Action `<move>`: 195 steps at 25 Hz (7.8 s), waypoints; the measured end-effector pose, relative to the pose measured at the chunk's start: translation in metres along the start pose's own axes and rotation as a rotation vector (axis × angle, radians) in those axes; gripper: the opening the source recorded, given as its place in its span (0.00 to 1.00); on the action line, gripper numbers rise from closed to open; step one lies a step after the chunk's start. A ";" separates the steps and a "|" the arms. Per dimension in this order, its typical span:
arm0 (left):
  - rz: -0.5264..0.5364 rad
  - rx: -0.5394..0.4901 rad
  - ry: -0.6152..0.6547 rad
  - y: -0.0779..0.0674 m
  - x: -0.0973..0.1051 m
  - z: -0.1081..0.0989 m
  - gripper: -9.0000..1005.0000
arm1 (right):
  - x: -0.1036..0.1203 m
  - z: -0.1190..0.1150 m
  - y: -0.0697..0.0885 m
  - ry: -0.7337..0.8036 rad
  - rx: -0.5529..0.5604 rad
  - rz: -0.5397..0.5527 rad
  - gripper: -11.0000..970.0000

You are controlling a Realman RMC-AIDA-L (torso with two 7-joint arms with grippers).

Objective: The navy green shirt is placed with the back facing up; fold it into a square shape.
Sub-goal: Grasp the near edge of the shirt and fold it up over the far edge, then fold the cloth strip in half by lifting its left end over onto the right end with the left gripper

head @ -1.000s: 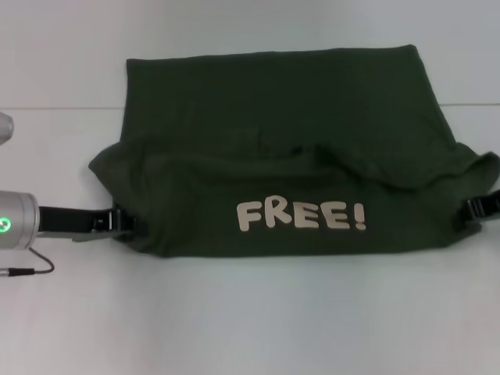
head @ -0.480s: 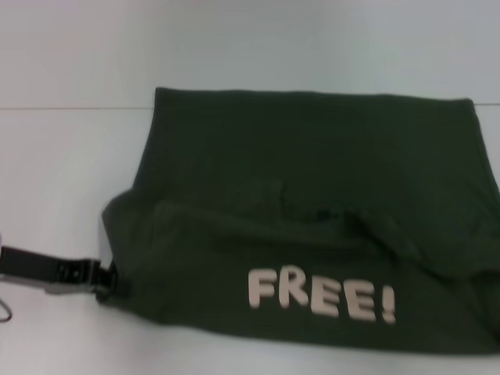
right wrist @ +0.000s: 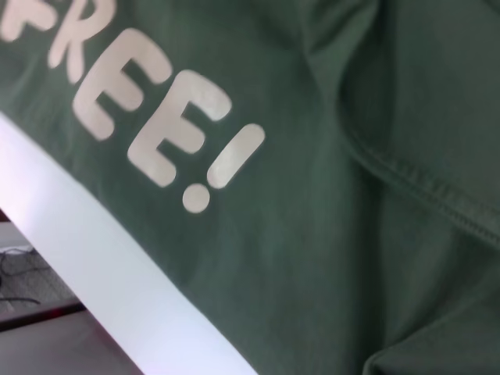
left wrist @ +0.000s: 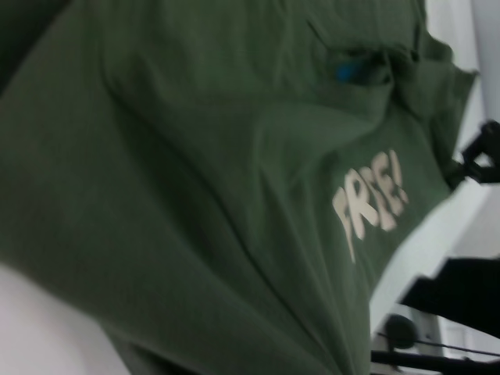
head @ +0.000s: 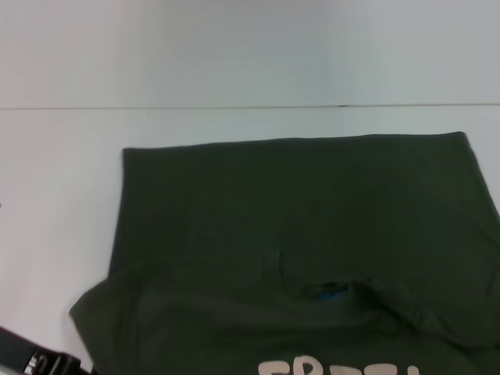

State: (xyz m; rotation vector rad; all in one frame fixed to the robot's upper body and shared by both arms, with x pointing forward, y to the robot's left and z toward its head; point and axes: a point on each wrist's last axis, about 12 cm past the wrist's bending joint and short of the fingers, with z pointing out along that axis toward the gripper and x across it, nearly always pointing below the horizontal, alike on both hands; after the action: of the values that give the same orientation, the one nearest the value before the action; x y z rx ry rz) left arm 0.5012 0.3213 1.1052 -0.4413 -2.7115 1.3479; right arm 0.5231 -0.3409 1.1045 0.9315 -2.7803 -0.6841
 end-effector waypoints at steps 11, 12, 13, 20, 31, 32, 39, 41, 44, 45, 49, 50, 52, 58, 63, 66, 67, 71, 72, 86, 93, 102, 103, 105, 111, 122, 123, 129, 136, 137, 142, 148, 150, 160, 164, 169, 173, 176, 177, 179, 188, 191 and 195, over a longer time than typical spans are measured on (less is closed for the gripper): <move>-0.003 0.041 -0.029 0.001 0.005 0.001 0.05 | -0.006 -0.007 -0.001 -0.073 -0.012 0.057 0.05; 0.001 0.052 -0.047 0.000 0.002 0.000 0.05 | -0.007 -0.009 -0.001 -0.098 -0.017 0.073 0.05; 0.003 0.067 -0.074 -0.002 -0.001 -0.002 0.05 | -0.008 -0.012 -0.002 -0.124 -0.022 0.089 0.05; -0.009 0.126 -0.273 -0.007 -0.023 -0.025 0.06 | -0.002 -0.045 -0.016 -0.410 -0.108 0.209 0.05; -0.060 0.099 -0.718 0.009 -0.060 -0.048 0.07 | -0.010 -0.068 -0.048 -0.827 -0.142 0.379 0.05; -0.070 0.091 -0.752 0.012 -0.062 -0.047 0.07 | -0.014 -0.066 -0.050 -0.858 -0.137 0.387 0.05; -0.070 0.041 -0.929 0.026 -0.079 -0.033 0.08 | -0.043 -0.044 -0.054 -1.029 -0.114 0.439 0.05; -0.068 0.018 -0.958 0.029 -0.083 -0.026 0.09 | -0.049 -0.040 -0.055 -1.065 -0.094 0.456 0.05; -0.070 -0.022 -0.995 0.033 -0.088 -0.020 0.09 | -0.058 -0.033 -0.057 -1.113 -0.053 0.480 0.05; -0.070 -0.037 -1.010 0.034 -0.089 -0.019 0.09 | -0.061 -0.031 -0.057 -1.129 -0.042 0.484 0.05; -0.071 -0.068 -1.050 0.037 -0.093 -0.016 0.09 | -0.072 -0.024 -0.058 -1.182 -0.004 0.499 0.05; -0.072 -0.075 -1.059 0.037 -0.094 -0.016 0.10 | -0.075 -0.023 -0.058 -1.193 0.009 0.503 0.05; -0.072 -0.087 -1.072 0.038 -0.096 -0.014 0.10 | -0.080 -0.021 -0.057 -1.205 0.024 0.506 0.05; -0.062 -0.122 -1.114 0.038 -0.103 -0.004 0.11 | -0.101 -0.007 -0.053 -1.222 0.066 0.505 0.05; -0.061 -0.162 -1.138 0.040 -0.108 0.003 0.11 | -0.112 0.003 -0.047 -1.256 0.099 0.507 0.05; -0.071 -0.170 -1.141 0.040 -0.110 0.006 0.12 | -0.115 0.006 -0.046 -1.263 0.112 0.503 0.05; -0.074 -0.172 -1.142 0.040 -0.110 0.007 0.12 | -0.116 0.007 -0.046 -1.263 0.115 0.502 0.05; -0.079 -0.191 -1.145 0.041 -0.111 0.014 0.12 | -0.119 0.011 -0.045 -1.264 0.146 0.502 0.06; -0.074 -0.194 -1.144 0.040 -0.111 0.017 0.12 | -0.119 0.012 -0.044 -1.263 0.154 0.494 0.08; -0.094 -0.131 -1.280 0.046 -0.094 0.024 0.31 | -0.100 0.017 -0.051 -1.419 0.137 0.545 0.42; -0.060 -0.088 -1.261 0.045 -0.084 0.023 0.60 | -0.090 0.013 -0.051 -1.442 0.100 0.508 0.58; -0.069 0.082 -1.002 0.036 -0.052 -0.002 0.78 | -0.095 0.024 0.003 -1.164 0.005 -0.246 0.91; -0.083 0.088 -0.951 0.034 -0.048 -0.005 0.84 | -0.094 0.030 0.010 -1.110 0.000 -0.332 0.93; -0.125 0.087 -0.861 0.033 -0.040 -0.012 0.94 | -0.093 0.042 0.022 -1.031 -0.003 -0.461 0.96; -0.206 0.059 -0.768 0.032 -0.036 -0.023 0.94 | -0.089 0.066 0.036 -0.965 0.030 -0.636 0.96; -0.303 0.015 -0.785 0.043 -0.050 -0.007 0.94 | -0.088 0.074 0.038 -0.954 0.038 -0.674 0.96; -0.308 0.012 -0.790 0.044 -0.051 -0.006 0.94 | -0.089 0.074 0.038 -0.952 0.037 -0.676 0.96; -0.337 -0.056 -0.813 0.052 -0.058 0.002 0.94 | -0.090 0.074 0.039 -0.951 0.035 -0.681 0.96; -0.350 -0.084 -0.854 0.055 -0.059 -0.005 0.94 | -0.090 0.074 0.039 -0.955 0.034 -0.678 0.96; -0.349 -0.071 -0.856 0.054 -0.058 -0.008 0.94 | -0.090 0.074 0.039 -0.955 0.035 -0.677 0.96; -0.355 0.013 -0.797 0.047 -0.041 -0.021 0.94 | -0.087 0.073 0.037 -0.953 0.040 -0.676 0.96; -0.455 0.036 -0.717 0.048 -0.014 -0.030 0.94 | -0.084 0.074 0.036 -0.948 0.038 -0.675 0.96; -0.489 0.030 -0.704 0.050 -0.011 -0.029 0.94 | -0.084 0.074 0.036 -0.949 0.039 -0.673 0.96; -0.570 0.034 -0.693 0.055 -0.006 -0.022 0.94 | -0.084 0.073 0.035 -0.957 0.041 -0.668 0.96; -0.585 0.040 -0.689 0.057 -0.004 -0.017 0.94 | -0.083 0.073 0.035 -0.959 0.042 -0.665 0.96; -0.579 0.112 -0.736 0.054 -0.007 -0.018 0.94 | -0.084 0.073 0.034 -0.958 0.049 -0.662 0.96; -0.572 0.114 -0.750 0.056 -0.016 -0.012 0.94 | -0.085 0.074 0.035 -0.957 0.047 -0.665 0.96; -0.571 0.109 -0.737 0.057 -0.021 -0.003 0.94 | -0.085 0.074 0.035 -0.956 0.048 -0.666 0.96; -0.571 0.098 -0.733 0.058 -0.022 -0.002 0.94 | -0.085 0.074 0.035 -0.956 0.047 -0.667 0.96; -0.571 0.081 -0.725 0.059 -0.023 0.000 0.94 | -0.086 0.074 0.036 -0.956 0.046 -0.668 0.96; -0.586 0.060 -0.704 0.061 -0.017 -0.005 0.94 | -0.086 0.073 0.036 -0.957 0.047 -0.669 0.96; -0.579 0.070 -0.699 0.059 -0.015 -0.008 0.94 | -0.086 0.073 0.036 -0.958 0.047 -0.668 0.96; -0.568 0.104 -0.669 0.054 -0.009 -0.016 0.94 | -0.087 0.073 0.036 -0.960 0.046 -0.668 0.96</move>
State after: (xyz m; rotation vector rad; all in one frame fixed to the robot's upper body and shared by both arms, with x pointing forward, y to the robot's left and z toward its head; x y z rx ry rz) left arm 0.5250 0.3612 1.0727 0.8793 -2.8347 1.6291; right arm 0.5543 -0.2360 1.0579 2.0183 -3.1871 -1.4888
